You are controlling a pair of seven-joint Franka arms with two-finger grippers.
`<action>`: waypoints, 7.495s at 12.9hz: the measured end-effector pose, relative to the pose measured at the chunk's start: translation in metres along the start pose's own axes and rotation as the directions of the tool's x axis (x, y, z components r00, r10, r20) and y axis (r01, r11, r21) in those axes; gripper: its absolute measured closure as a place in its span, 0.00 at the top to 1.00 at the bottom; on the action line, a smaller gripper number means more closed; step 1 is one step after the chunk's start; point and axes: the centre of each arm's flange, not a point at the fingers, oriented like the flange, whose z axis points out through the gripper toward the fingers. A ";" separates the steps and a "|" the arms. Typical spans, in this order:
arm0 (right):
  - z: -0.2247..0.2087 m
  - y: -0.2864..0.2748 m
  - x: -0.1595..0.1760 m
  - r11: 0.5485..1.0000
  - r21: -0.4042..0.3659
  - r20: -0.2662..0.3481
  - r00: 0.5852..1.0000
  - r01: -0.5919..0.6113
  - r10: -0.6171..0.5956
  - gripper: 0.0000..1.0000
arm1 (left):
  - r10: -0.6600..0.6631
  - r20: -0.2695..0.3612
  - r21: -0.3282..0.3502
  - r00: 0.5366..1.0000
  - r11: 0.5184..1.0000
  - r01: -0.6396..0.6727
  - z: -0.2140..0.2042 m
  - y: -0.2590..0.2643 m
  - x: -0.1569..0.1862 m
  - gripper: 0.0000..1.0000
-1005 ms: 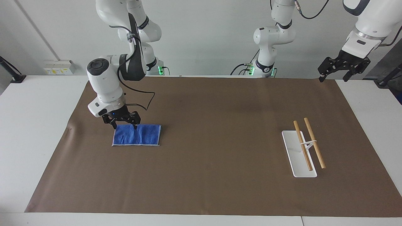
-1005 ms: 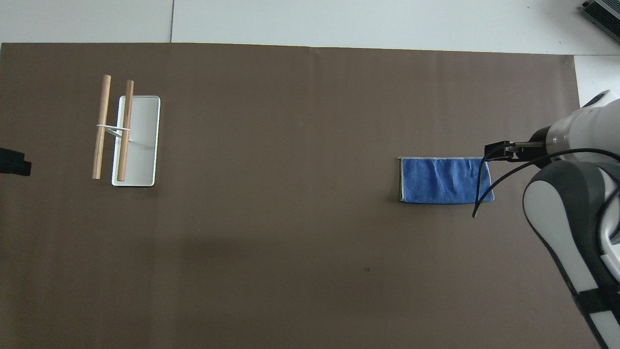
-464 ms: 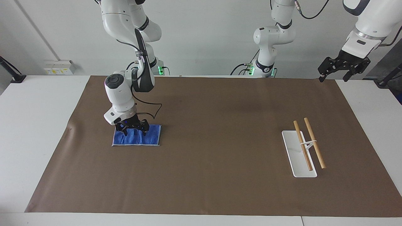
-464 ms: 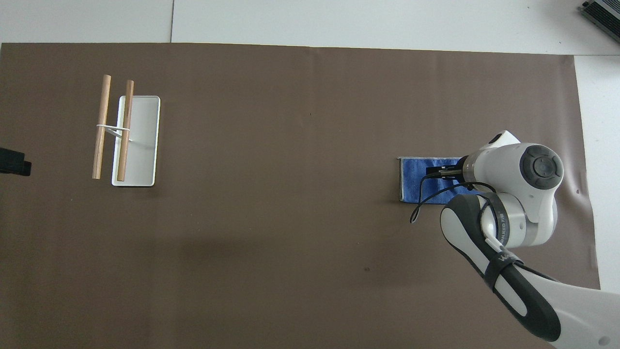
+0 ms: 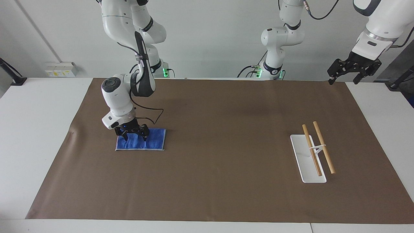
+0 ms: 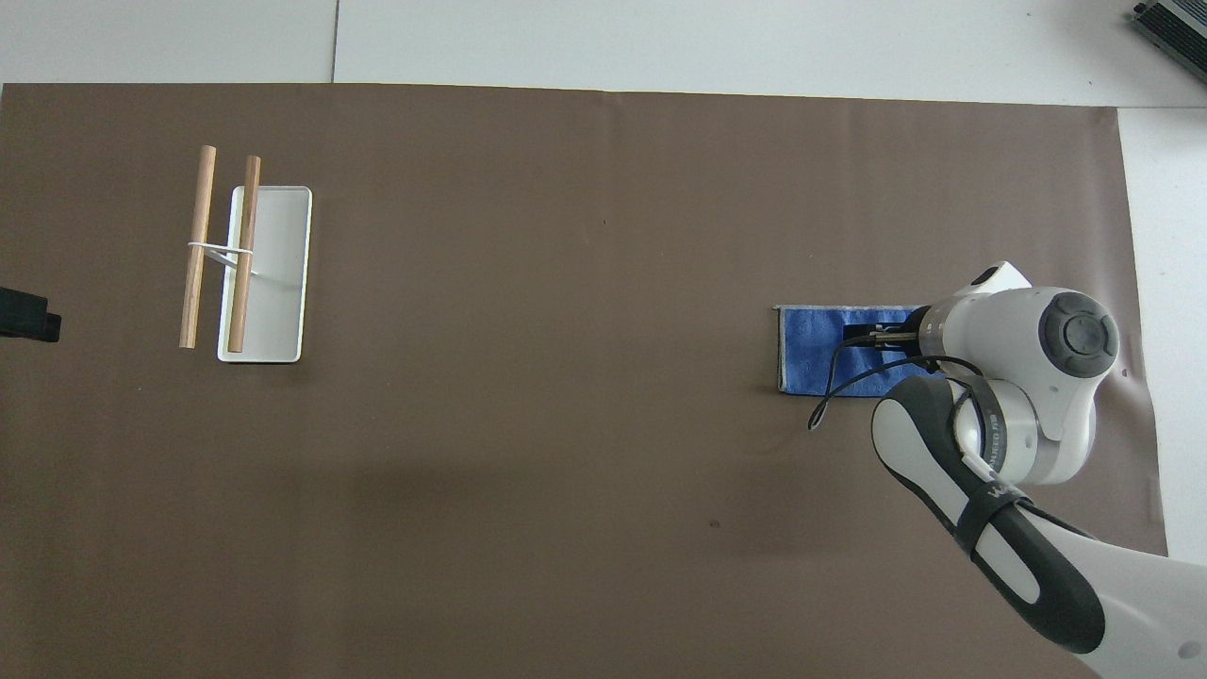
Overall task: Right arm passes towel to left arm to hang
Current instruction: 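Reach the right gripper down onto the blue towel's edge, then close the right gripper on the blue towel edge, then lift the towel with the right gripper while the left gripper approaches, then close the left gripper on the towel held by the right gripper, then open the right gripper and withdraw it while the left gripper holds towel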
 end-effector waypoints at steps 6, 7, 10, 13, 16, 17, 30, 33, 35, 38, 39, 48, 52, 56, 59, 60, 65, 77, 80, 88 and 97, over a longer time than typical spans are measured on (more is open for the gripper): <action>0.007 0.000 -0.005 0.999 0.002 0.007 0.999 0.032 -0.032 0.79 | 0.000 0.000 0.000 1.000 1.000 0.000 0.000 0.000 0.000 1.00; 0.005 0.001 -0.004 0.999 0.002 0.004 0.999 0.032 -0.032 0.66 | 0.000 0.000 0.000 1.000 1.000 0.000 0.000 0.000 0.000 1.00; 0.001 0.000 -0.003 0.999 0.004 -0.004 0.999 0.032 -0.032 0.31 | 0.000 0.000 0.000 1.000 1.000 0.000 0.000 0.000 0.000 1.00; 0.000 0.000 -0.003 1.000 0.005 -0.006 1.000 0.030 -0.030 0.04 | 0.000 0.000 0.000 1.000 1.000 0.000 0.000 0.000 0.000 1.00; -0.005 -0.015 0.001 0.998 0.011 -0.011 0.998 0.054 -0.054 0.04 | 0.000 0.000 0.000 1.000 1.000 0.000 0.000 0.000 0.000 1.00; -0.013 -0.022 0.008 0.998 0.015 -0.010 0.998 0.064 -0.064 0.04 | 0.000 0.000 0.000 1.000 1.000 0.000 0.000 0.000 0.000 1.00; -0.176 -0.170 0.058 0.861 0.503 -0.020 0.996 -0.067 0.090 0.04 | 0.000 0.000 0.000 1.000 1.000 0.000 0.000 0.000 0.000 1.00; -0.188 -0.206 0.051 0.745 0.660 0.020 0.993 -0.100 0.115 0.04 | 0.000 0.002 0.000 1.000 1.000 0.000 0.000 0.000 0.000 1.00; -0.192 -0.218 0.048 0.654 0.747 0.042 0.991 -0.116 0.128 0.04 | 0.004 0.006 -0.007 1.000 1.000 -0.004 0.002 0.003 0.000 1.00; -0.200 -0.247 0.038 0.532 0.830 0.108 0.984 -0.168 0.143 0.04 | 0.018 0.019 -0.108 1.000 0.994 -0.016 0.016 0.020 -0.003 1.00; -0.204 -0.259 0.033 0.489 0.851 0.135 0.980 -0.191 0.147 0.04 | 0.017 0.013 -0.151 1.000 0.988 -0.015 0.023 0.026 -0.006 1.00; -0.214 -0.310 0.007 0.238 0.924 0.267 0.951 -0.298 0.155 0.04 | -0.419 0.131 -0.360 0.899 0.825 0.437 0.053 0.119 -0.029 1.00; -0.209 -0.317 0.002 0.213 0.929 0.276 0.950 -0.304 0.149 0.04 | -0.689 0.270 -0.328 0.672 0.591 0.737 0.053 0.167 -0.035 1.00; -0.206 -0.324 -0.003 0.218 0.928 0.278 0.951 -0.303 0.136 0.04 | -0.840 0.395 -0.290 0.373 0.271 0.918 0.052 0.213 -0.043 1.00; -0.205 -0.324 -0.003 0.218 0.928 0.278 0.951 -0.302 0.136 0.04 | -0.870 0.433 -0.288 0.237 0.115 0.951 0.060 0.235 -0.046 1.00; -0.205 -0.324 -0.003 0.218 0.928 0.277 0.951 -0.301 0.136 0.04 | -0.873 0.439 -0.286 0.211 0.087 0.954 0.065 0.237 -0.046 0.97; -0.205 -0.322 -0.002 0.218 0.929 0.274 0.952 -0.299 0.139 0.04 | -0.878 0.442 -0.292 0.184 0.053 0.955 0.072 0.234 -0.044 0.44; -0.201 -0.306 0.008 0.280 0.922 0.218 0.957 -0.266 0.192 0.36 | -0.865 0.402 -0.339 0.301 0.165 0.926 0.074 0.231 -0.043 0.02; -0.192 -0.284 0.019 0.481 0.867 0.061 0.986 -0.129 0.155 0.68 | -0.828 0.237 -0.378 0.508 0.403 0.834 0.081 0.217 -0.041 0.02; -0.170 -0.190 0.061 0.911 0.373 -0.190 0.976 0.174 -0.109 1.00 | -0.439 -0.162 -0.260 0.884 0.883 0.391 0.087 0.166 -0.029 0.02; -0.204 -0.132 0.068 0.998 0.022 -0.030 0.998 0.053 -0.052 1.00 | -0.476 -0.206 -0.279 0.855 0.866 0.415 0.112 0.138 0.004 0.02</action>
